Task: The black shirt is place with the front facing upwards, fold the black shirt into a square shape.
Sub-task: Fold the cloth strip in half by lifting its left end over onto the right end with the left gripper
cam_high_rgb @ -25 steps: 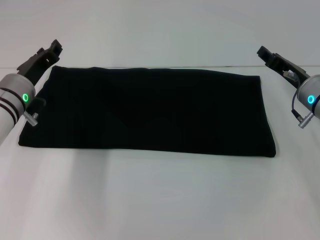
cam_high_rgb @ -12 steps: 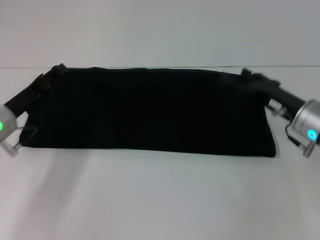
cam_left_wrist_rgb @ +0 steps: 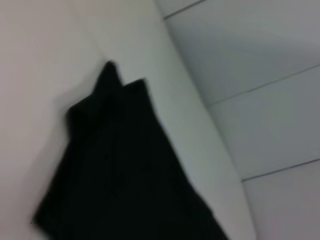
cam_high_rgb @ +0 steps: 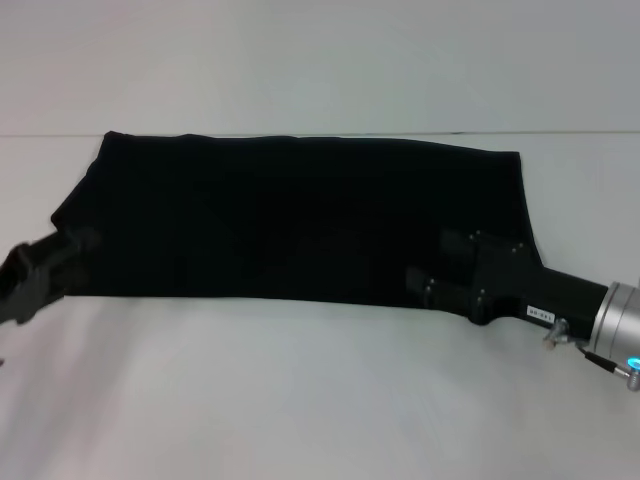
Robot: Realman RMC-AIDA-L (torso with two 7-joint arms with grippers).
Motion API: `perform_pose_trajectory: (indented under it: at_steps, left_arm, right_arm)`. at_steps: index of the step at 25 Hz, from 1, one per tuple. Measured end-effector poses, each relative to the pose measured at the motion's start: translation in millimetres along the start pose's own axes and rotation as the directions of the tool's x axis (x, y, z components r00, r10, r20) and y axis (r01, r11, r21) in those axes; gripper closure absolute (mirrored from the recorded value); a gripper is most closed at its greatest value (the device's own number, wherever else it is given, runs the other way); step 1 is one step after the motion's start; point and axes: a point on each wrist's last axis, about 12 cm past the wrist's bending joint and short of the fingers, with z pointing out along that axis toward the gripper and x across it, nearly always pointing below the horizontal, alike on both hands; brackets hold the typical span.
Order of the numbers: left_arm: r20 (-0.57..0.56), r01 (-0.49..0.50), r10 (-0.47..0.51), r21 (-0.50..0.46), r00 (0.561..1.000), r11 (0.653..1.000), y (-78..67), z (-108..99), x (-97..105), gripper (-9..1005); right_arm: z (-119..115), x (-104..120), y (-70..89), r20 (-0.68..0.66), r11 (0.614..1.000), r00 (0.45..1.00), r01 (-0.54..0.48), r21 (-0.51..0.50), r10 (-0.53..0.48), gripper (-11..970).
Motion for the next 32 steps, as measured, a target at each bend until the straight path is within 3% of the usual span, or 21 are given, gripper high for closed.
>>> perform_pose_trajectory:
  at_steps: [9, 14, 25, 32]
  left_arm:
    - [0.018, 0.083, -0.082, -0.105, 0.997, 0.991, 18.3, -24.5, -4.5, 283]
    - [0.028, 0.081, -0.078, -0.13, 0.997, 0.988, 16.9, -17.7, -10.8, 155]
    - [0.093, 0.144, -0.128, -0.193, 0.987, 0.971, 22.6, -11.6, -18.7, 155]
    - [0.075, 0.177, -0.165, -0.21, 0.983, 0.961, 23.2, -3.3, -15.2, 155]
  right_arm:
    - [-1.0, 3.3, 2.1, -0.015, 0.999, 0.999, 0.052, -0.011, -0.052, 131]
    - [-1.0, 3.4, 2.5, -0.014, 0.998, 0.998, 0.057, -0.013, -0.057, 131]
    - [-1.0, 5.0, 2.2, -0.022, 0.999, 0.999, 0.048, -0.006, -0.048, 131]
    - [-0.2, 4.3, 2.0, -0.021, 0.999, 0.999, 0.05, -0.004, -0.05, 131]
